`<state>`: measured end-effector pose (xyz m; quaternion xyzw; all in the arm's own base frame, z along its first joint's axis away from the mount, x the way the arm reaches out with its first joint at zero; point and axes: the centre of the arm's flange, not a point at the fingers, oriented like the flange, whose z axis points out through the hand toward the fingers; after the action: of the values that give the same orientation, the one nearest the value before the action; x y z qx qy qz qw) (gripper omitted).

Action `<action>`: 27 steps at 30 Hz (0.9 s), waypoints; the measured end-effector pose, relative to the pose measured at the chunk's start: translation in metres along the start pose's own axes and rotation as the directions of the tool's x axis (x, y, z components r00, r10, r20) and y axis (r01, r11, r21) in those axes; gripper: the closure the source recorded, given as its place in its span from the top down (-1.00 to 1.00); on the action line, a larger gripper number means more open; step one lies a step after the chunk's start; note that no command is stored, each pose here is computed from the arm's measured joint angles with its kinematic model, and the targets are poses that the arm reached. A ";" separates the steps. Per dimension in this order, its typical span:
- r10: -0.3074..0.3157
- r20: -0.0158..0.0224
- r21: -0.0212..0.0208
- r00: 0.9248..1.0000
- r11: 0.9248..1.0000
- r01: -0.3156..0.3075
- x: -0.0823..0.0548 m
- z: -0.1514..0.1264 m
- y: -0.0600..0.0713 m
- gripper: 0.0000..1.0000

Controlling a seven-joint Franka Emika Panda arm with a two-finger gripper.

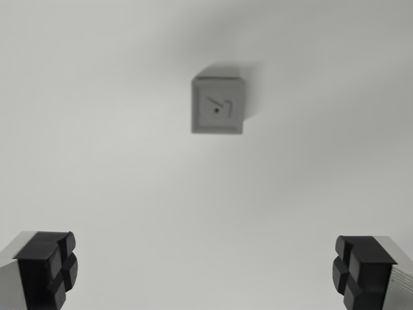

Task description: Destack cube

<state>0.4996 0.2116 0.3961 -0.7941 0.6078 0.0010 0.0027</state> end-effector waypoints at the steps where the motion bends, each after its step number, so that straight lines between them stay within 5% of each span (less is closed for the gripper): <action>1: 0.000 0.000 0.000 1.000 1.000 0.000 0.000 -0.002 0.000 1.00; 27: 0.000 0.000 0.000 1.000 1.000 0.000 0.000 -0.017 0.000 1.00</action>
<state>0.4999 0.2118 0.4134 -0.7941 0.6078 0.0011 0.0028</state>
